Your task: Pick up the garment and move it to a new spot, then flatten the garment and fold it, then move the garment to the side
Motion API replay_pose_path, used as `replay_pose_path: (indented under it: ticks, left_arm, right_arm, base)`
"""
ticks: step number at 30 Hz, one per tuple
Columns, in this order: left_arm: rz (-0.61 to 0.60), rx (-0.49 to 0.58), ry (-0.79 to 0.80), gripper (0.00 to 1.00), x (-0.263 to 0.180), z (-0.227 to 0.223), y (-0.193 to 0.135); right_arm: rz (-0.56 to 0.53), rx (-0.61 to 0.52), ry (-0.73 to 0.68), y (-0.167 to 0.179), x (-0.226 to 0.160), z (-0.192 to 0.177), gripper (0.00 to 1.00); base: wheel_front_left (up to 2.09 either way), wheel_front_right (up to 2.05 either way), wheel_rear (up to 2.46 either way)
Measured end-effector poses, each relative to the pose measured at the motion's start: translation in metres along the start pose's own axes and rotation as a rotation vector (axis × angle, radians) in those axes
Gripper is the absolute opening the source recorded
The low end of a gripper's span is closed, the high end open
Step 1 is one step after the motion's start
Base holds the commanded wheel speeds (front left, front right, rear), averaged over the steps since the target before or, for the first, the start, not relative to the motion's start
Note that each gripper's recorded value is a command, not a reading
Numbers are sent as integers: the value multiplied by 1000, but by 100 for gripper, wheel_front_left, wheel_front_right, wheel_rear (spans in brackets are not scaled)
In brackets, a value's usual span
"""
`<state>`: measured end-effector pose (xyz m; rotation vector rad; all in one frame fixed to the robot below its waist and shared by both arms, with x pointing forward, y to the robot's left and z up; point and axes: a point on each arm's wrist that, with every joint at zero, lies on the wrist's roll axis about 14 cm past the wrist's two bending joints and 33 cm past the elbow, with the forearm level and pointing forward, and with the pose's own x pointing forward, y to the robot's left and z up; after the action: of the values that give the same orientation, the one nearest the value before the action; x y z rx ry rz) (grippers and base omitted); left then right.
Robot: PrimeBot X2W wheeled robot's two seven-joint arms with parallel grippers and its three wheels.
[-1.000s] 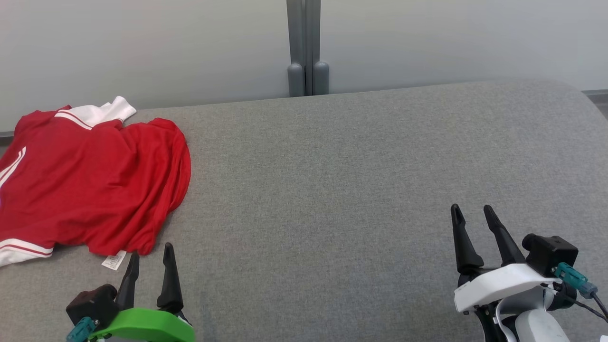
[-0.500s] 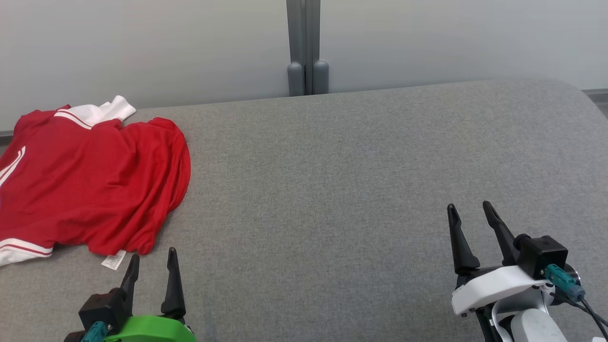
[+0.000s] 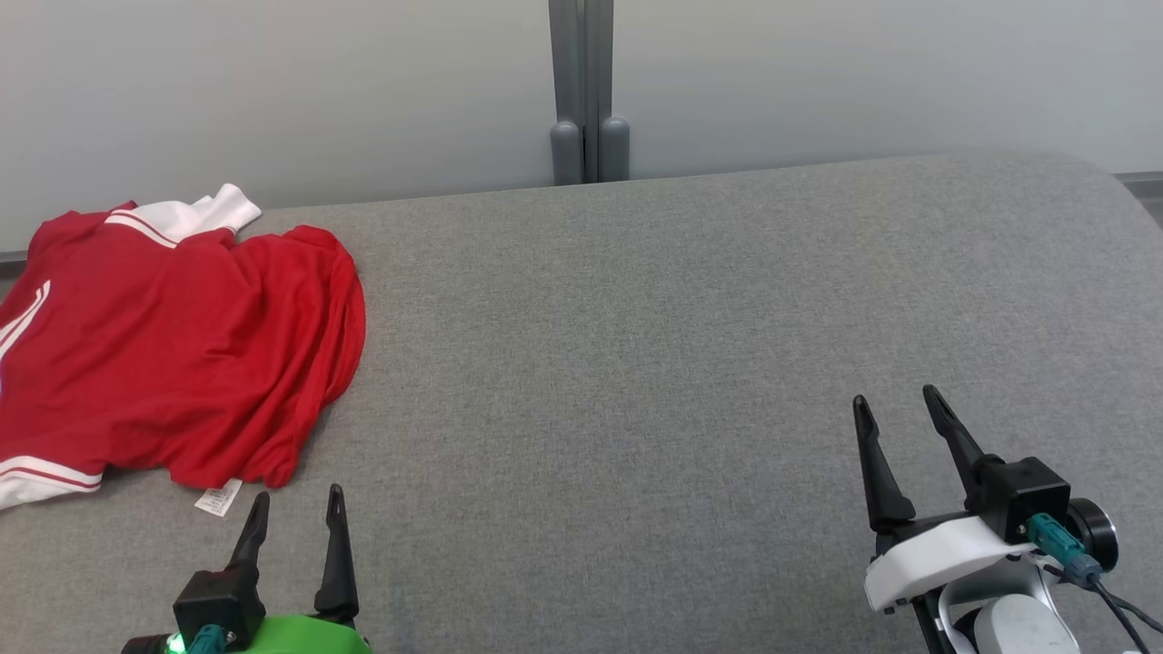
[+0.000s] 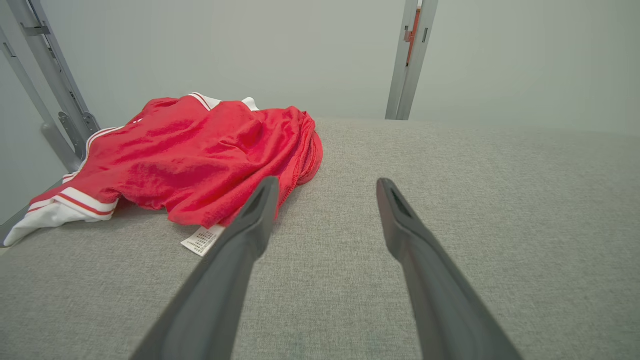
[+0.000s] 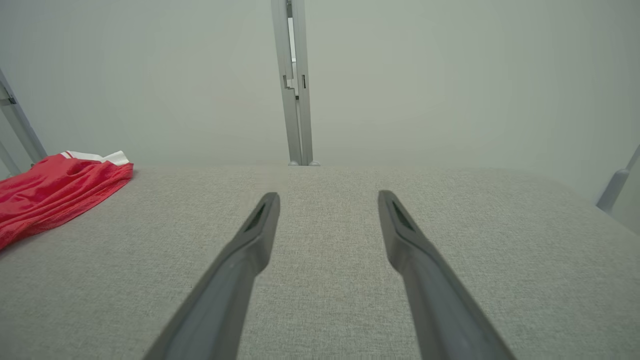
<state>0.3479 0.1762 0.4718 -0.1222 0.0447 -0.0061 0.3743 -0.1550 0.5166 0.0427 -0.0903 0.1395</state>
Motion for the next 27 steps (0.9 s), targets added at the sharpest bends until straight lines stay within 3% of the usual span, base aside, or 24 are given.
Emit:
replay_pose_path:
  ticks: [18, 27]
  left_arm:
    - [-25, 110, -18, 100, -3, 0, -4]
    - [-27, 110, -16, 100, -3, -1, -3]
  right_arm:
    - [-25, -81, 44, -12, -10, -17, 100]
    - [-29, -76, 55, -14, -10, -21, 100]
  base:
    - [0, 0, 0]
    - [0, 0, 0]
